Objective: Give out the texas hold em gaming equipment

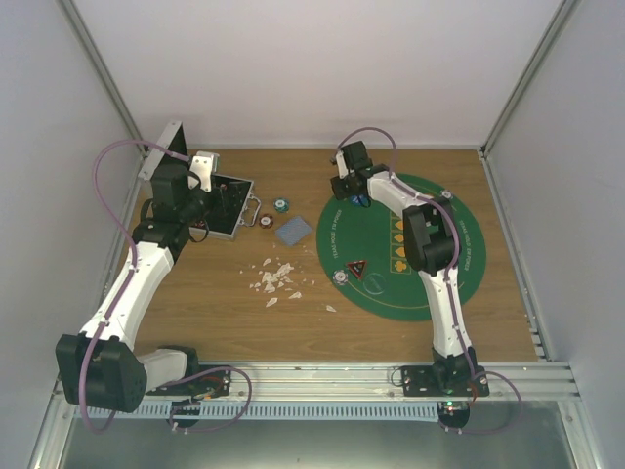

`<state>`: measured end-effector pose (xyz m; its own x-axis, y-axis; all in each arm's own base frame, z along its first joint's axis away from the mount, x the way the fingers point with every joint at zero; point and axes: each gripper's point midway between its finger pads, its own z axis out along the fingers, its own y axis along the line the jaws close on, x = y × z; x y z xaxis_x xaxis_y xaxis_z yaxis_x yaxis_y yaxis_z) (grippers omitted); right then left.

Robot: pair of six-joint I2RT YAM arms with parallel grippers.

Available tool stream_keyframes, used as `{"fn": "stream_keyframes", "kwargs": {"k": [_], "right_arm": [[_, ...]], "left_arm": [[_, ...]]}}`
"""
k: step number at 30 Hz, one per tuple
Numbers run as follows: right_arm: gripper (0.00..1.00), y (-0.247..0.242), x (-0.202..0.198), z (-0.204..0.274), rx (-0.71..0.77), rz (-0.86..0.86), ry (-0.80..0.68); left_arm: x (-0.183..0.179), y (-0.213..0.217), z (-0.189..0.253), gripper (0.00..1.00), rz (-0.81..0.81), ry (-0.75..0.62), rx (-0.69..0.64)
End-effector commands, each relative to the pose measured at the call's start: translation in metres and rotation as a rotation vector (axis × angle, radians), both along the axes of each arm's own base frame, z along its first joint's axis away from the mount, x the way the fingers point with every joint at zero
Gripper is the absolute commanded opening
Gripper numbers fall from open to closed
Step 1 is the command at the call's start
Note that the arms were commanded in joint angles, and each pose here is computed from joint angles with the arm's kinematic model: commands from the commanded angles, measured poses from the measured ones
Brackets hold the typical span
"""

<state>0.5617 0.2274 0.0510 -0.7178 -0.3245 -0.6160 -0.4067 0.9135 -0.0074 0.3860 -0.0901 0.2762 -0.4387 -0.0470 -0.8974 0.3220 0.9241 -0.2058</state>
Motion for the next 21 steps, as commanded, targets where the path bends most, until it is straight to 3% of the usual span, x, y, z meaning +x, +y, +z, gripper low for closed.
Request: {"fn": "stream_keyframes", "kwargs": {"k": [1, 21], "right_arm": [[0.37, -0.013, 0.003, -0.018, -0.021, -0.028, 0.019], [0.38, -0.016, -0.003, -0.033, -0.028, -0.037, 0.052]], "left_arm": [[0.003, -0.005, 0.01, 0.98, -0.016, -0.035, -0.01], [0.002, -0.006, 0.011, 0.98, -0.024, -0.037, -0.014]]}}
